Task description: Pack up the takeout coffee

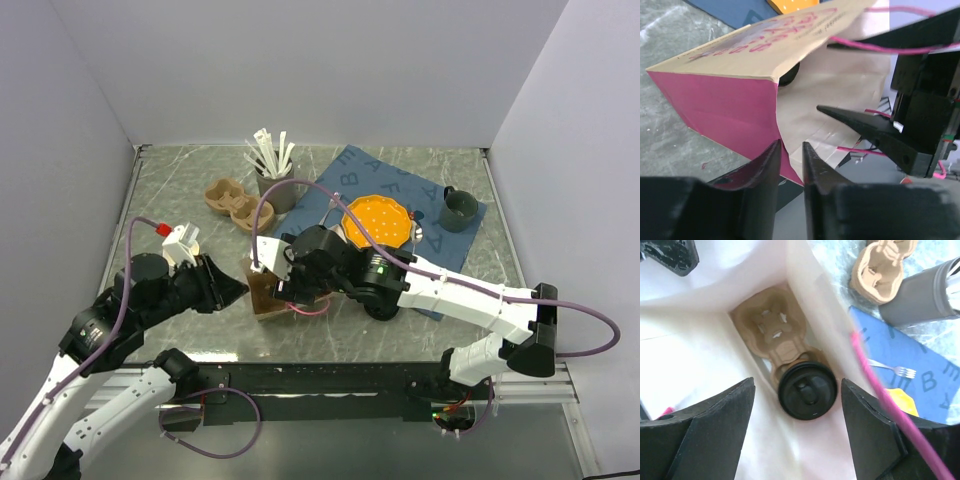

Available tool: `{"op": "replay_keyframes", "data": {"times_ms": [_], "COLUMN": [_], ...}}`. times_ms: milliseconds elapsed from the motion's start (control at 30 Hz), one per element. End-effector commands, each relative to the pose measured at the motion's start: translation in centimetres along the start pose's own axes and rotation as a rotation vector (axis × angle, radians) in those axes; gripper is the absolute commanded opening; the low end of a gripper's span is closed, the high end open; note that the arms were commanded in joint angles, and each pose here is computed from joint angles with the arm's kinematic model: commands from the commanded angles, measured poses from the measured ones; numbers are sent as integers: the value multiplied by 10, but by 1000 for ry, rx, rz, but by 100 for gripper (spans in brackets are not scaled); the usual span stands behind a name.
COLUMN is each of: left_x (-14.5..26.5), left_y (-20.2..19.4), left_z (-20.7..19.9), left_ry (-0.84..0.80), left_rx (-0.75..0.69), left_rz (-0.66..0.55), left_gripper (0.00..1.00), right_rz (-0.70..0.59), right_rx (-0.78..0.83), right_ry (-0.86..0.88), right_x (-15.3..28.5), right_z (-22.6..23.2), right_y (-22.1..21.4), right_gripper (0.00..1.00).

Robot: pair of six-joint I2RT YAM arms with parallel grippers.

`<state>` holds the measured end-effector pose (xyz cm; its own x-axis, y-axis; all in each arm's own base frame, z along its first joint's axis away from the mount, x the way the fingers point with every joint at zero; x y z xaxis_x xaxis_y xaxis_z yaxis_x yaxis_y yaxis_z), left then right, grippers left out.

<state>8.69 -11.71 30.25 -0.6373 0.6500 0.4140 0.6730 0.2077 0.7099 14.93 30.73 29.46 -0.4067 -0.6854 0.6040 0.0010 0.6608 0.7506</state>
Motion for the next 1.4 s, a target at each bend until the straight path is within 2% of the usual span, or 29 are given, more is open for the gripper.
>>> {"op": "replay_keyframes", "data": {"times_ms": [0, 67, 100, 200, 300, 533, 767, 967, 1033, 1233, 1367], "left_x": [5, 7, 7, 10, 14, 17, 17, 16, 16, 17, 12], "left_y": [15, 21, 23, 35, 46, 64, 77, 89, 92, 99, 101], "left_z": [-6, -8, -9, -12, -15, -14, -11, -10, -9, -6, -5], "left_ry": [37, 44, 44, 62, 73, 139, 190, 213, 219, 282, 295], "left_rx": [52, 49, 44, 18, -24, -79, -97, -110, -116, -62, -82], "left_rz": [-55, -81, -87, -132, -155, -227, -319, -393, -414, -452, -440], "left_gripper": [35, 44, 53, 63, 68, 71, 79, 91, 99, 97, 97], "right_rz": [-80, -85, -97, -104, -80, -21, -63, -96, -92, -131, -112], "right_rx": [-84, -117, -127, -170, -238, -261, -296, -341, -366, -438, -480], "right_ry": [25, 30, 30, 22, -5, 99, 140, 125, 102, 62, 61], "right_x": [15, 17, 21, 27, 26, 11, 18, 30, 32, 46, 38], "right_z": [2, 3, 2, 0, -6, 0, -14, -24, -28, -37, -42], "right_y": [14, 16, 20, 27, 30, 32, 52, 67, 68, 79, 73], "right_gripper": [72, 71, 70, 69, 71, 68, 60, 65, 64, 57, 56]}}
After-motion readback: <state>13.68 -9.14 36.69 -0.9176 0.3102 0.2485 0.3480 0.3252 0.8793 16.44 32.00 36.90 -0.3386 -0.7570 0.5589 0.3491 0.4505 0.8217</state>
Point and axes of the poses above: each gripper's point midway between its finger pads, its own x axis back along the fingers, its own z axis along the line the jaws close on, y = z × x, the point moved 7 cm from there along x, back along the fingers, and after that the axes turned 8 degrees about -x, right-handed, at the moved point
